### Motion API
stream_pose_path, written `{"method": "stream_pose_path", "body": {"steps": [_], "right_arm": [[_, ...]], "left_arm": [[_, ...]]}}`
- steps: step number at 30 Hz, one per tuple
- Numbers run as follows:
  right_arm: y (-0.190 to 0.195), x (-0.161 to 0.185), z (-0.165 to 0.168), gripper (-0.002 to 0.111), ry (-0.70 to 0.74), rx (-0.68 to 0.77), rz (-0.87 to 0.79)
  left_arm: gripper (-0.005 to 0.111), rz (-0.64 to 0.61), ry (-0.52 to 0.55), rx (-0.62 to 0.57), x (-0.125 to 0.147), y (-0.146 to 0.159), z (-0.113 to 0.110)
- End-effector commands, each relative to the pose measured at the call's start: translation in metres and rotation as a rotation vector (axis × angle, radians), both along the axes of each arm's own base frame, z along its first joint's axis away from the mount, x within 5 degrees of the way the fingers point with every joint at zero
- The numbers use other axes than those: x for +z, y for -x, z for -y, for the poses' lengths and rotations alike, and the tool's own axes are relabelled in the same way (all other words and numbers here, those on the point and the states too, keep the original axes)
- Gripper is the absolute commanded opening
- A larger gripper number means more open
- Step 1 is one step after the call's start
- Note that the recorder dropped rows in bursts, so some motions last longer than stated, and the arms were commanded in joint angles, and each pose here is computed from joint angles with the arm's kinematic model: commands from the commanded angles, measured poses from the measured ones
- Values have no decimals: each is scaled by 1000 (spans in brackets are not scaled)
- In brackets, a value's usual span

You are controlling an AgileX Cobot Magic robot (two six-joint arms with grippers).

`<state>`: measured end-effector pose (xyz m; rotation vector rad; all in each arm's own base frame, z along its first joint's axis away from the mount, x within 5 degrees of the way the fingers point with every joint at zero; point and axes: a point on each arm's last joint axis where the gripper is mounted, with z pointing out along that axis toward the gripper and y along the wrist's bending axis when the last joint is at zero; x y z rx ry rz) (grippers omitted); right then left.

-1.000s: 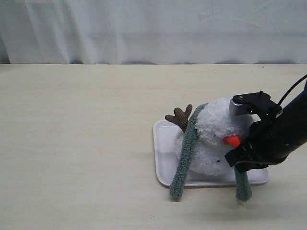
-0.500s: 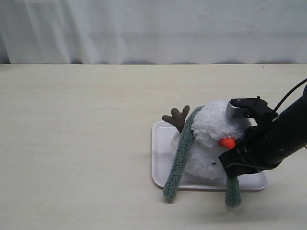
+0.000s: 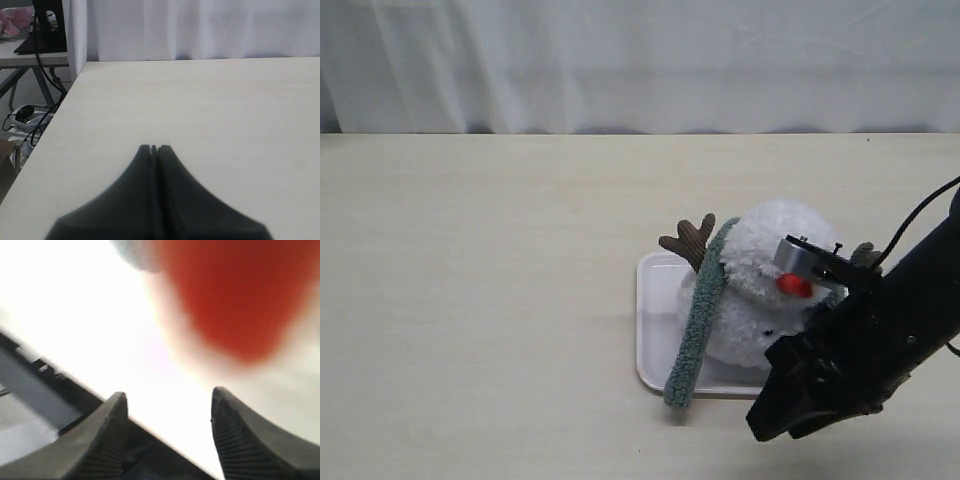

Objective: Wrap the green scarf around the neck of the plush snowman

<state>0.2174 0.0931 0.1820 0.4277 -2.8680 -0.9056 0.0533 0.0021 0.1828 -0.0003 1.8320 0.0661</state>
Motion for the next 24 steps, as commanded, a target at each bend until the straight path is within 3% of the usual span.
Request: {"method": "stream_pose_path", "body": {"steps": [1, 4, 6, 8, 12, 17, 24], "right_arm": [[16, 14, -10, 44, -216, 76, 31], [21, 31, -15, 44, -334, 87, 152], [29, 40, -25, 44, -339, 153, 250], [36, 46, -43, 44, -297, 194, 366], [37, 42, -70, 44, -66, 71, 564], [54, 22, -91, 44, 153, 25, 555], [49, -4, -103, 44, 263, -13, 554]], "left_arm": [[0, 17, 7, -4, 0, 0, 0], [0, 17, 7, -4, 0, 0, 0], [0, 17, 7, -4, 0, 0, 0], [0, 17, 7, -4, 0, 0, 0], [0, 17, 5, -4, 0, 0, 0], [0, 17, 8, -4, 0, 0, 0], [0, 17, 8, -4, 0, 0, 0]]}}
